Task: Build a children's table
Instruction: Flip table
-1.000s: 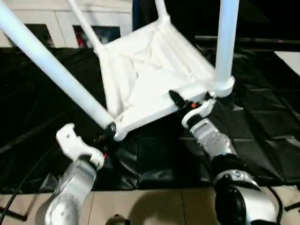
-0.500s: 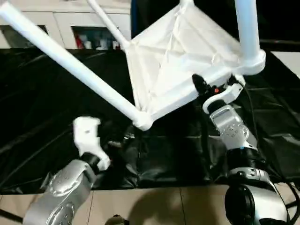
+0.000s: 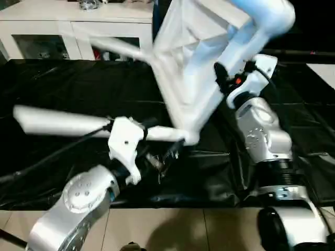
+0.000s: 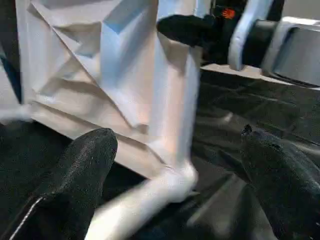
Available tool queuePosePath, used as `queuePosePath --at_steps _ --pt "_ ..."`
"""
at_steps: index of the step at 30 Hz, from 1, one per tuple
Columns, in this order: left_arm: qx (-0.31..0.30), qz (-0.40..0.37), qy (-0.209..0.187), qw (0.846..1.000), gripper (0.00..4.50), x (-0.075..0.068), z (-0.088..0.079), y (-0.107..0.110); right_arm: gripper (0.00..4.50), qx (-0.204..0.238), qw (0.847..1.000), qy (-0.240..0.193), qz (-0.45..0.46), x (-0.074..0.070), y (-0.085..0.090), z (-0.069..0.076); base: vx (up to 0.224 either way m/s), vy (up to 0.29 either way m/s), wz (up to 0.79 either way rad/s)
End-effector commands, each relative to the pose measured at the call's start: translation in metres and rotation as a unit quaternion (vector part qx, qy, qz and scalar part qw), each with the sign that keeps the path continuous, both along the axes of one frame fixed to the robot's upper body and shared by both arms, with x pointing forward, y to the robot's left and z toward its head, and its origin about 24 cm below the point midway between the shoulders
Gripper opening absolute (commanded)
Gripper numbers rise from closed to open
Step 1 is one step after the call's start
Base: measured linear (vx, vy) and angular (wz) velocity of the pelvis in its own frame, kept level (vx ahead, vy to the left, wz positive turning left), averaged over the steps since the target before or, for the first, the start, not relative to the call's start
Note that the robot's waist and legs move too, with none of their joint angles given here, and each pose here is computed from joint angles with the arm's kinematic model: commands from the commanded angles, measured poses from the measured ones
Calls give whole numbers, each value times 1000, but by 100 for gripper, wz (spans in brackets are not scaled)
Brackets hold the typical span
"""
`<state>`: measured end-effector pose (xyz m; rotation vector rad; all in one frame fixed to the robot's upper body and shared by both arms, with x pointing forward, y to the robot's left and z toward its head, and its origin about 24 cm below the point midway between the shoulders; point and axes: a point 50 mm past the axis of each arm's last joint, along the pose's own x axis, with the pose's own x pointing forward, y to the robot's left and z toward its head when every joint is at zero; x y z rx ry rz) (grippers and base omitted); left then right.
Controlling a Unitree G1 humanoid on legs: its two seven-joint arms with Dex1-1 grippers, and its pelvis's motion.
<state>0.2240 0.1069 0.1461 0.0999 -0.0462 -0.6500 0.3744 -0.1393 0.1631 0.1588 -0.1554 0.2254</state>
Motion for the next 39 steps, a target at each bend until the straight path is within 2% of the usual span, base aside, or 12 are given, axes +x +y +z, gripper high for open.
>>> queuePosePath --at_steps 1,7,10,12,19,23,24,26,31,33,36,39 --pt "27 33 -6 999 450 8 2 5 181 -65 996 37 -37 -2 -10 -20 0 0 0" --pt "49 79 -41 995 450 17 14 19 171 -128 988 31 -84 -6 -8 -20 0 0 0" --pt "60 84 -55 993 450 20 19 20 163 -167 980 28 -106 -8 -8 -22 0 0 0" --pt "66 82 -59 993 450 21 21 19 162 -174 978 28 -107 -8 -6 -23 0 0 0" --pt "126 60 -114 984 450 30 29 10 162 -215 968 51 -117 -7 3 -44 0 0 0" --pt "131 58 -156 977 450 35 40 4 162 -199 973 80 -88 -3 18 -57 0 0 0" --pt "130 56 -163 976 450 36 42 3 218 -193 973 88 -90 -1 20 -60 0 0 0" --pt "136 52 -183 972 450 37 47 1 232 -174 973 104 -106 2 21 -64 0 0 0" --pt "152 55 -221 962 450 37 55 -1 274 -129 976 96 -147 10 24 -57 0 0 0" --pt "157 57 -226 960 450 37 57 1 281 -130 978 92 -134 10 29 -57 0 0 0" --pt "167 59 -245 953 450 35 62 5 315 -102 986 81 -102 9 39 -56 0 0 0" --pt "177 68 -265 945 450 34 68 8 315 -80 992 65 -78 8 43 -53 0 0 0"
